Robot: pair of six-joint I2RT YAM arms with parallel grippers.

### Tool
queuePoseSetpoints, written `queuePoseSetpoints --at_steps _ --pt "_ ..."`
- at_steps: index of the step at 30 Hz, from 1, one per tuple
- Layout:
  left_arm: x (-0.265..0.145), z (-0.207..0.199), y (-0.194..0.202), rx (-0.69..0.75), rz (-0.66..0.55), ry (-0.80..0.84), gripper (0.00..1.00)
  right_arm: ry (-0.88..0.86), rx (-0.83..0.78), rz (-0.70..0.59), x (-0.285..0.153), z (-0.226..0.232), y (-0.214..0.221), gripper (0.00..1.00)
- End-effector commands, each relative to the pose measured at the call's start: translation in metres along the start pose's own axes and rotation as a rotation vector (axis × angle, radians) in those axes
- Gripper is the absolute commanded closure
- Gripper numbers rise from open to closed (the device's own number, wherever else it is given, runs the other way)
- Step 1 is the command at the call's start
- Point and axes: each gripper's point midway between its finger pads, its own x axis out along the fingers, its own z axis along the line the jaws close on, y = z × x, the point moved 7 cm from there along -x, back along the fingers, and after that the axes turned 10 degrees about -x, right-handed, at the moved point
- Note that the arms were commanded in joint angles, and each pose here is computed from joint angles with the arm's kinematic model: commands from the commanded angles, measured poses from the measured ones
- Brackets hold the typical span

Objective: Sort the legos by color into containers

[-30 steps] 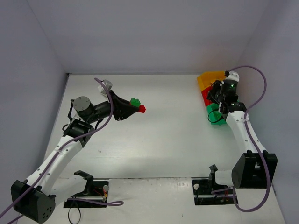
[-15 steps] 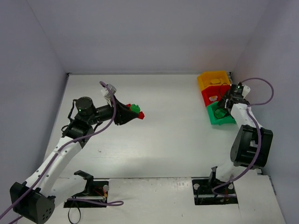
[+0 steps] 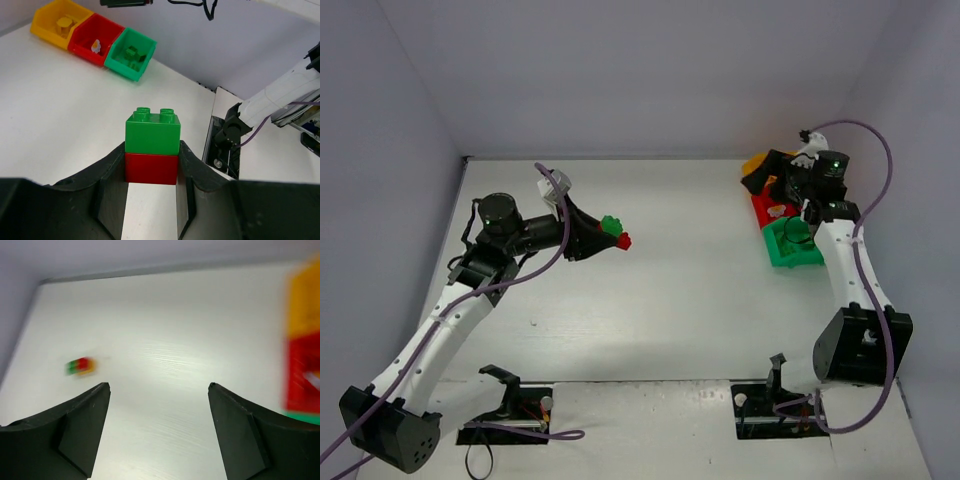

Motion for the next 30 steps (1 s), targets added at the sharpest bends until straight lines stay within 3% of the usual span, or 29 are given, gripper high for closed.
queuePoseSetpoints --at_steps 1,7,17,30 --pt "-0.001 -0.024 -0.032 0.144 -0.032 0.103 1.00 -0.609 -0.294 -0.182 -0.039 0.108 -0.053 0.24" --pt "0.001 -0.033 -0.048 0.189 -0.024 0.145 1.00 -0.973 -0.412 -0.225 -0.068 0.202 -0.067 0.18" --pt "0.002 -0.039 -0.062 0.230 -0.049 0.148 1.00 -1.288 -0.484 -0.251 -0.098 0.286 -0.070 0.18" --pt "0.003 -0.042 -0.072 0.238 -0.104 0.140 1.00 -1.390 -0.517 -0.253 -0.104 0.321 -0.056 0.27"
